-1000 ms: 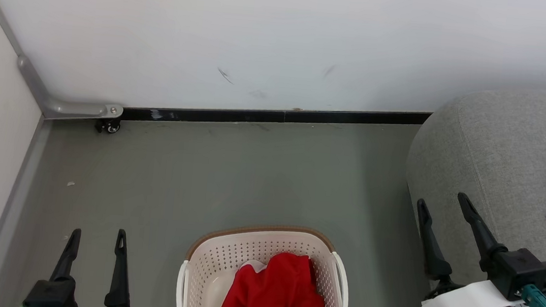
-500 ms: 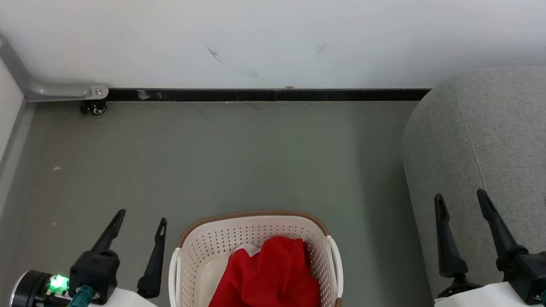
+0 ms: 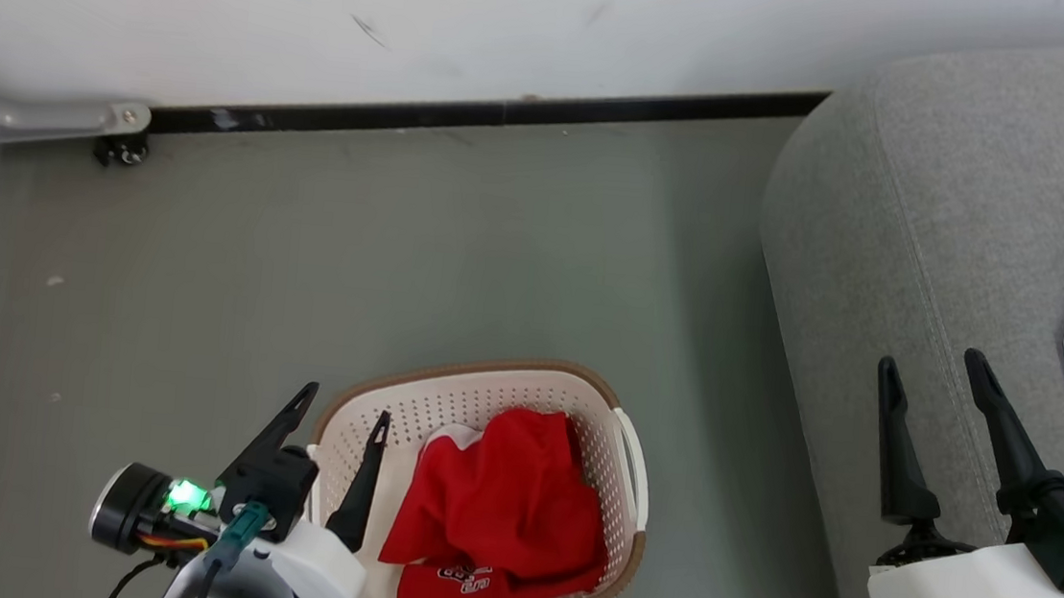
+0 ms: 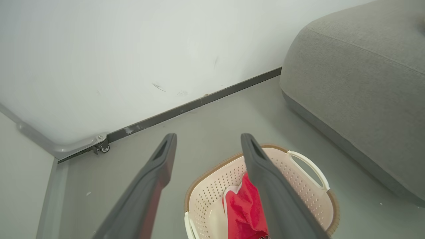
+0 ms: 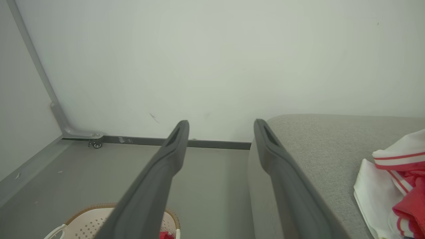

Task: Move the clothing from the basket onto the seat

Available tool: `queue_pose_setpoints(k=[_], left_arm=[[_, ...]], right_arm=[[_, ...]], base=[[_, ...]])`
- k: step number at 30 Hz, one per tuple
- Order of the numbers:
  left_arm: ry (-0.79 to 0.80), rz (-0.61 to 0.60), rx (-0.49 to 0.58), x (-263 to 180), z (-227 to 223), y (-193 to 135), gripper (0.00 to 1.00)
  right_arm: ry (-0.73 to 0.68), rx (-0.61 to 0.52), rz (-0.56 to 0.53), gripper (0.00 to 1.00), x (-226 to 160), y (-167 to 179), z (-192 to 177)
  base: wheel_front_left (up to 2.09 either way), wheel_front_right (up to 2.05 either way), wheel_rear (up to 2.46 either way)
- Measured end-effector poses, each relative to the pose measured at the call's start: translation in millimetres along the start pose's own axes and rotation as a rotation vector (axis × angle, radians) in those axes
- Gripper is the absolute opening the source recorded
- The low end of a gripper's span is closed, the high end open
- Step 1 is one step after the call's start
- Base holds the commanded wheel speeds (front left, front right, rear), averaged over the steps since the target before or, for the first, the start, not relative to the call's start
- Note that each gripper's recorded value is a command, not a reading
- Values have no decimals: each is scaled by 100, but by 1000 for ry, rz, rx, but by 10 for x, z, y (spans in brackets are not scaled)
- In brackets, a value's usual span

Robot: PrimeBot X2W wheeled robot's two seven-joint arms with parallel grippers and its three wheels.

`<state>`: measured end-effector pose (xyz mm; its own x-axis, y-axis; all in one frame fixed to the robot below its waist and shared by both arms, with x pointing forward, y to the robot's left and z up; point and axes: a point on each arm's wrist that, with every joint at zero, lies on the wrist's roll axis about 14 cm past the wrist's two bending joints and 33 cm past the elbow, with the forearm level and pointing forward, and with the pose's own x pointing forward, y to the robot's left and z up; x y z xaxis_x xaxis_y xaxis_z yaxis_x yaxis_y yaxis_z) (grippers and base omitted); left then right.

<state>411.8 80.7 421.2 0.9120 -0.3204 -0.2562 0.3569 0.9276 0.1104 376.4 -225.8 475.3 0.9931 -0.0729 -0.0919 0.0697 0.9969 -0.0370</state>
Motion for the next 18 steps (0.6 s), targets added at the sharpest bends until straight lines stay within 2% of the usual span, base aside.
queue_pose_setpoints(k=[18], left_arm=[[186, -186, 56, 486, -661, -458, 100]], right_arm=[[55, 11, -71, 100, 111, -217, -227]], base=[[0, 0, 0]])
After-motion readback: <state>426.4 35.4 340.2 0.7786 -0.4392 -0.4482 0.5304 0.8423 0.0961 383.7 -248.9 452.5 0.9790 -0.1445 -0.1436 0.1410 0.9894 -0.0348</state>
